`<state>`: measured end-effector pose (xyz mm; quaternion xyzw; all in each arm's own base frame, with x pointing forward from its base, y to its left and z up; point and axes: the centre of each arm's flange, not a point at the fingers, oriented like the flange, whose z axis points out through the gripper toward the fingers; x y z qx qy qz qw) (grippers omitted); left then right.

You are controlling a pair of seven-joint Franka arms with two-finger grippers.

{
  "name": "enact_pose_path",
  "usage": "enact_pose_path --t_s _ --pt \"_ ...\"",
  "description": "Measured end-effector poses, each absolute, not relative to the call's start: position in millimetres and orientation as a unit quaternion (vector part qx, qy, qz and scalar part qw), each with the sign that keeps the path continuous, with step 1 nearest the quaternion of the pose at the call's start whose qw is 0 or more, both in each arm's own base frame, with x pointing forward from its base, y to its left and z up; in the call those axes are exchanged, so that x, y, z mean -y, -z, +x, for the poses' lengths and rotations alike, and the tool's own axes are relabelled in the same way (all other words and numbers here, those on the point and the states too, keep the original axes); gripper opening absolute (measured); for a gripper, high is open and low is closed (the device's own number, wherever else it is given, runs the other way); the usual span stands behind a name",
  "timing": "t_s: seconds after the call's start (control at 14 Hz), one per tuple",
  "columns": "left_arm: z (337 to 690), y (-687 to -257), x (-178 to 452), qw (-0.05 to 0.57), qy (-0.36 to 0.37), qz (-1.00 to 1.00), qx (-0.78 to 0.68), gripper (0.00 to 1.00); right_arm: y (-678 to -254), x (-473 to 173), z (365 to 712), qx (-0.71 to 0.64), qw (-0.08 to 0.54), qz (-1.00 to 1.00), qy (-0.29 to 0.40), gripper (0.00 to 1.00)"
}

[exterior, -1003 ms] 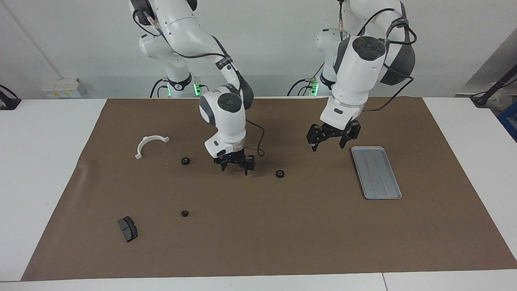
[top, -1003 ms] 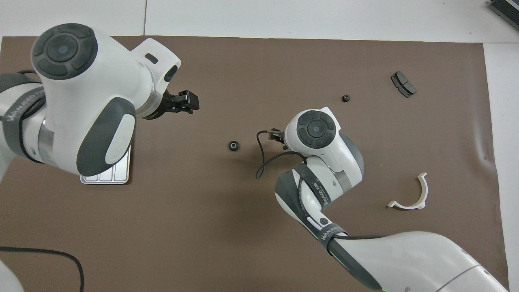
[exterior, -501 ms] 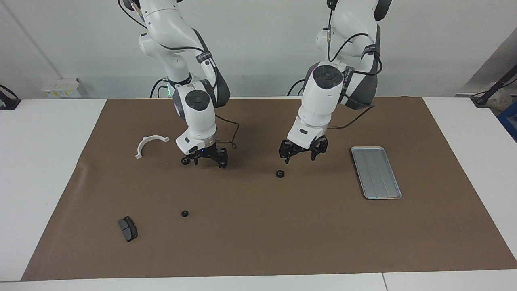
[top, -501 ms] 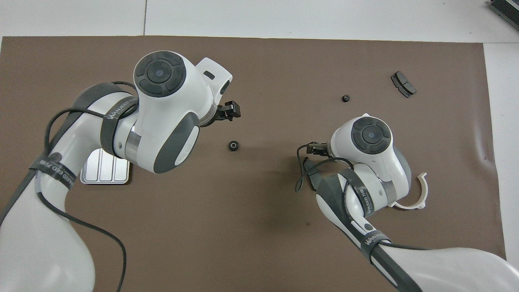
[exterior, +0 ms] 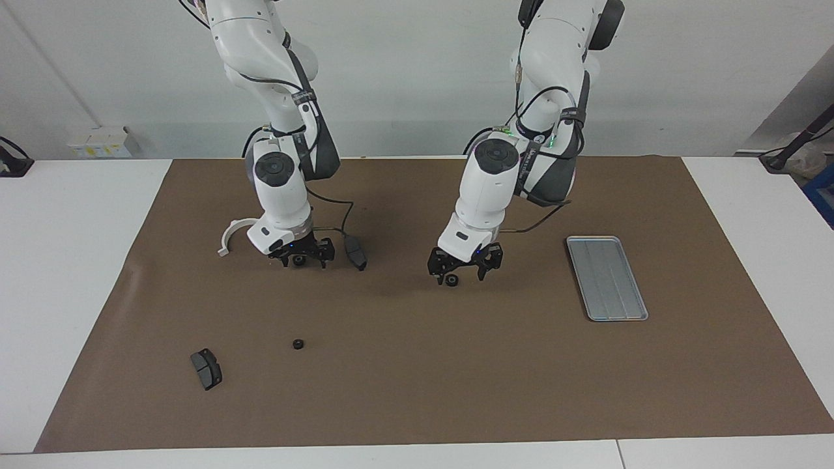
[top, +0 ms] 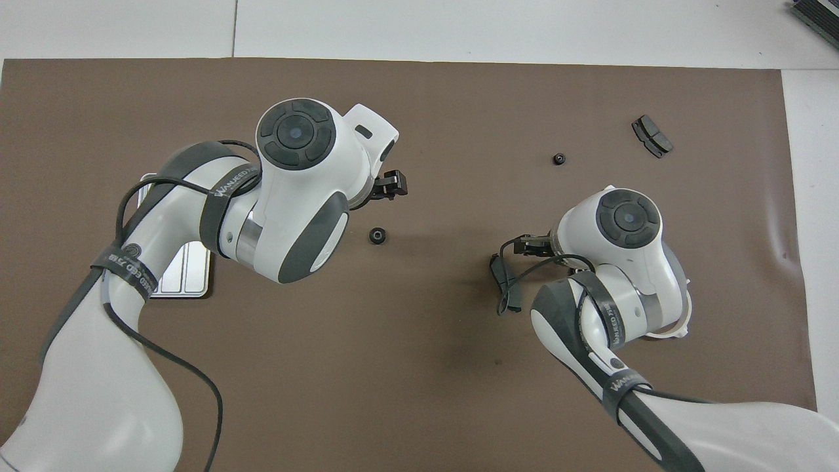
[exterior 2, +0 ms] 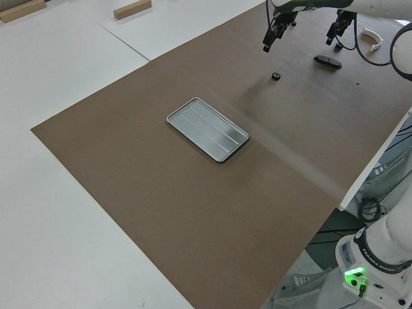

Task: Pick bearing gear from pile to tray
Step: 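Grasp the bearing with the left gripper while the right gripper withdraws, then place the bearing in the metal tray with the left gripper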

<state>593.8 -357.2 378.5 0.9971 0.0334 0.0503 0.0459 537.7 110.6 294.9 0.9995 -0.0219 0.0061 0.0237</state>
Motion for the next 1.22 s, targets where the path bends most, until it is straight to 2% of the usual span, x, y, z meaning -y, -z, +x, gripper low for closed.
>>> enact_pose_path --t_s 0.21,0.57,0.64,0.72,0.79,0.86,0.93,1.15,1.22 --pt "589.1 -351.2 355.3 0.033 -0.037 0.998 -0.029 1.00 -284.0 -102.6 528.0 0.021 0.022 1.000 -0.007 1.00" --pt "564.2 -313.4 363.0 0.018 -0.020 1.000 -0.010 1.00 -282.3 -101.0 518.8 0.020 0.022 1.000 -0.001 0.94" --pt "562.4 -310.7 363.9 0.019 -0.021 1.000 -0.009 0.99 -282.0 -100.7 517.6 0.011 0.021 1.000 0.001 0.88" --pt "561.2 -308.9 363.9 0.019 -0.021 1.000 -0.008 0.97 -281.8 -100.2 516.8 0.001 0.020 1.000 0.002 0.74" --pt "560.1 -306.9 363.6 0.018 -0.019 1.000 -0.008 0.84 -284.2 -100.8 516.9 -0.005 0.017 1.000 0.000 0.60" --pt "558.6 -304.5 363.2 0.016 -0.017 1.000 -0.007 0.76 -285.6 -99.0 516.9 -0.007 0.017 1.000 0.000 0.50" --pt "557.1 -302.0 362.7 0.015 -0.015 1.000 -0.007 0.73 -286.6 -96.7 517.3 -0.005 0.015 1.000 0.000 0.37" --pt "555.1 -298.8 362.3 0.013 -0.013 1.000 -0.006 0.58 -287.3 -93.5 518.4 0.020 -0.004 1.000 0.003 0.35" --pt "554.7 -298.8 363.1 0.013 -0.013 1.000 -0.006 0.57 -289.0 -94.4 519.7 0.023 -0.007 1.000 0.002 0.35"
